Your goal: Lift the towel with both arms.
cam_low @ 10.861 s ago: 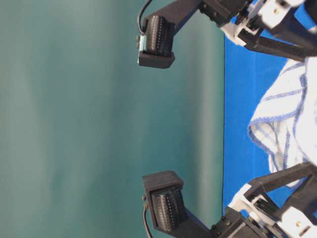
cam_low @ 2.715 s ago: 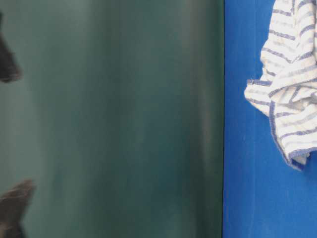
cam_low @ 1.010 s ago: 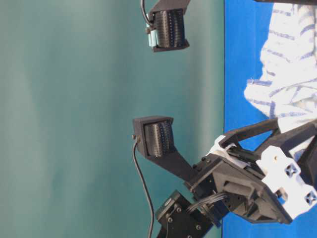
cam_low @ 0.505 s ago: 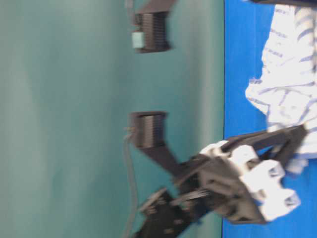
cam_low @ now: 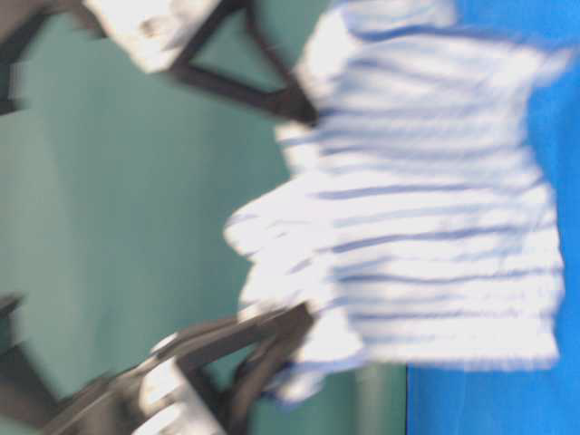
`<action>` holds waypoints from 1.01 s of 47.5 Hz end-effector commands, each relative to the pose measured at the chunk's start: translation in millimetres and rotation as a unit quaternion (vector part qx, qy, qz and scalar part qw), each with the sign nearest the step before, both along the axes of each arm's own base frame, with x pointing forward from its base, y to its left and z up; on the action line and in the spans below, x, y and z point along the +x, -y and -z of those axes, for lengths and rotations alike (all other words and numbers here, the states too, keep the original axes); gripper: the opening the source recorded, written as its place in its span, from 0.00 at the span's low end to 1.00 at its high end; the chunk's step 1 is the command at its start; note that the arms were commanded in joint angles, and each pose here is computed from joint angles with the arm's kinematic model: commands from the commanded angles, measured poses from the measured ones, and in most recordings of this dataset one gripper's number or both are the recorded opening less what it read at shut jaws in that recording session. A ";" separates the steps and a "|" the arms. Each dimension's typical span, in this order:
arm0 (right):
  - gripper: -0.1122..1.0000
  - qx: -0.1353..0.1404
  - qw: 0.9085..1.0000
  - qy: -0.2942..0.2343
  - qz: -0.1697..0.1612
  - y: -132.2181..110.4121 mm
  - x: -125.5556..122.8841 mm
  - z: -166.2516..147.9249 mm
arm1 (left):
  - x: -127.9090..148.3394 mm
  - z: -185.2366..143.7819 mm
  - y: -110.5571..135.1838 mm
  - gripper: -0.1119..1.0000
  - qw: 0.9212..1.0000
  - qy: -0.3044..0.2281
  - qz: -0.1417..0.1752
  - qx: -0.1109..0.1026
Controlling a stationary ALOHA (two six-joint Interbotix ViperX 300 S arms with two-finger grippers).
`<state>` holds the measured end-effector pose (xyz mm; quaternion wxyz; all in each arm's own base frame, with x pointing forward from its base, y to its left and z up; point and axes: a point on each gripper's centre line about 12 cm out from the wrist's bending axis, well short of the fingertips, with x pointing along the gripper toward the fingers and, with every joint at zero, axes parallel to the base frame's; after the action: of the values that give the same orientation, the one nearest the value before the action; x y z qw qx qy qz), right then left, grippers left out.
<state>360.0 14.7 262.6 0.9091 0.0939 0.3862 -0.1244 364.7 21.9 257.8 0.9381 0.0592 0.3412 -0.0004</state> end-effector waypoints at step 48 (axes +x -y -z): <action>0.13 -0.128 0.984 0.122 -0.031 19.9 -2.1 -225.2 | -75.3 -226.5 -3.8 0.13 0.982 0.184 -0.001 0.039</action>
<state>367.4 -0.6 470.5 0.9516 -0.0208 0.2784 -0.1283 291.6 24.7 472.5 0.9795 0.0903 0.1790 0.0206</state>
